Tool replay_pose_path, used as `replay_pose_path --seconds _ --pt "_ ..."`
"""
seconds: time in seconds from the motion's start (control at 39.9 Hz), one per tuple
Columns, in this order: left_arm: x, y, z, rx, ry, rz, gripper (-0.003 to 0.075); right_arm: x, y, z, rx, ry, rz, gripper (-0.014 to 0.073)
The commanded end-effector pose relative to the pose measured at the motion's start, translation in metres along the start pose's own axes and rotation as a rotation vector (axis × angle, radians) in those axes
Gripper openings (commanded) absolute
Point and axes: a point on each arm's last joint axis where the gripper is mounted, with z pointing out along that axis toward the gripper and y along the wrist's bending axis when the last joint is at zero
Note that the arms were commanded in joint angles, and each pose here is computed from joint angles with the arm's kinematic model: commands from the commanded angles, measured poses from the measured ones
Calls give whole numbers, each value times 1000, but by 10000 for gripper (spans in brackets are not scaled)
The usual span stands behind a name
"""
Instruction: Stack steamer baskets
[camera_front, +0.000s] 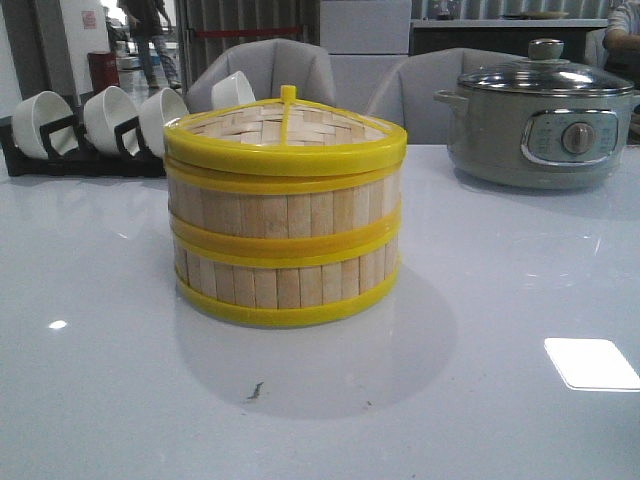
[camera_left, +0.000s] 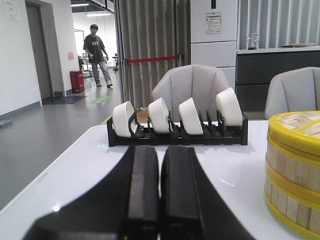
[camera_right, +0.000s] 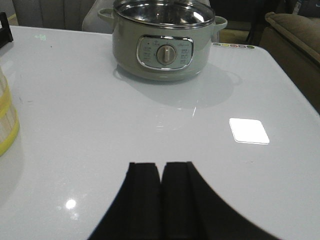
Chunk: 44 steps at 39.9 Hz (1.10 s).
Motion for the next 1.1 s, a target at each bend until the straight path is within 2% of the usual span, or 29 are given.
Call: replay_pose_path --seconds 0.0,1.08 --pt "-8 0 -2 3 -93 2 85 -17 -1 -2 13 -112 -12 67" --pt "-8 0 -2 0 -91 2 85 -18 -1 -6 14 -129 -14 67"
